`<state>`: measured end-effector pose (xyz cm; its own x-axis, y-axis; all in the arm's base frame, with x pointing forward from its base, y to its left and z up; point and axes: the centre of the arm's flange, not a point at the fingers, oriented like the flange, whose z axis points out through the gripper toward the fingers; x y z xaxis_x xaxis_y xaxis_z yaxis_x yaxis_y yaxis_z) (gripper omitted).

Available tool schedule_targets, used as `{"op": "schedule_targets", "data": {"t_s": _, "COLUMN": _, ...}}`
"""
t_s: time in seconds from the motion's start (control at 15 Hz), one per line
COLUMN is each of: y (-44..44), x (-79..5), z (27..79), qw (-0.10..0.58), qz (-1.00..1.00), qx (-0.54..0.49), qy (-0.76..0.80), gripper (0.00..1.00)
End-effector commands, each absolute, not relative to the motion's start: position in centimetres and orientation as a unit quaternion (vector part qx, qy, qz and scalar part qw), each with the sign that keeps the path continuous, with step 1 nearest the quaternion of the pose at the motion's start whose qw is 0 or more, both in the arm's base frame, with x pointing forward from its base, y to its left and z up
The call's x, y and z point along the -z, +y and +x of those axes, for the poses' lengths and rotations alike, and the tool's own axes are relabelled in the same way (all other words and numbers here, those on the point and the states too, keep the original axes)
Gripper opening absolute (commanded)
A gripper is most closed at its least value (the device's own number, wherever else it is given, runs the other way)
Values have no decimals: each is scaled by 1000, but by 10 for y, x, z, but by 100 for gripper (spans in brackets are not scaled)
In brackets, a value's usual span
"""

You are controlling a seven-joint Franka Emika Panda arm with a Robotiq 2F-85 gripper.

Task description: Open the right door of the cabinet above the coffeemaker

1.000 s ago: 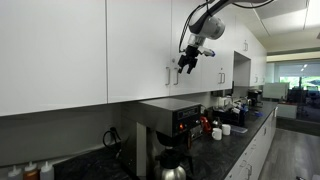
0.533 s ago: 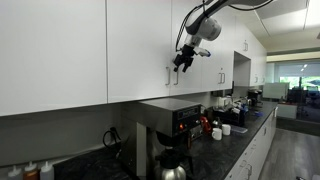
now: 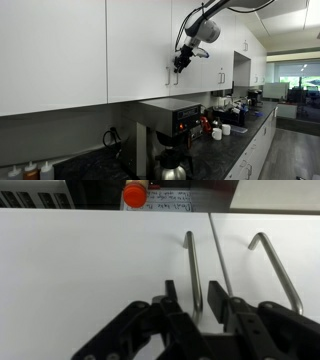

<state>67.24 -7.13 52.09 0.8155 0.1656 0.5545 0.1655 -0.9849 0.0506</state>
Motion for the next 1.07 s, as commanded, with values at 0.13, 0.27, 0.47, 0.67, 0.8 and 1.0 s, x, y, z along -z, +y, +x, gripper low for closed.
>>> {"op": "schedule_targets", "data": {"t_s": 0.13, "y": -70, "x": -511, "z": 678, "qw": -22, "qz": 941, "qx": -325, "qy": 94, "gripper": 0}}
{"op": "schedule_targets", "data": {"t_s": 0.27, "y": -72, "x": -511, "z": 678, "qw": -27, "qz": 941, "qx": -325, "qy": 90, "gripper": 0}}
{"op": "schedule_targets", "data": {"t_s": 0.47, "y": -77, "x": -515, "z": 672, "qw": -23, "qz": 944, "qx": -319, "qy": 83, "gripper": 2}}
{"op": "schedule_targets", "data": {"t_s": 0.67, "y": -83, "x": -527, "z": 658, "qw": -19, "qz": 948, "qx": -309, "qy": 76, "gripper": 2}}
{"op": "schedule_targets", "data": {"t_s": 0.8, "y": -84, "x": -532, "z": 644, "qw": -16, "qz": 949, "qx": -307, "qy": 77, "gripper": 2}}
{"op": "schedule_targets", "data": {"t_s": 1.0, "y": -84, "x": -537, "z": 624, "qw": -9, "qz": 951, "qx": -298, "qy": 86, "gripper": 2}}
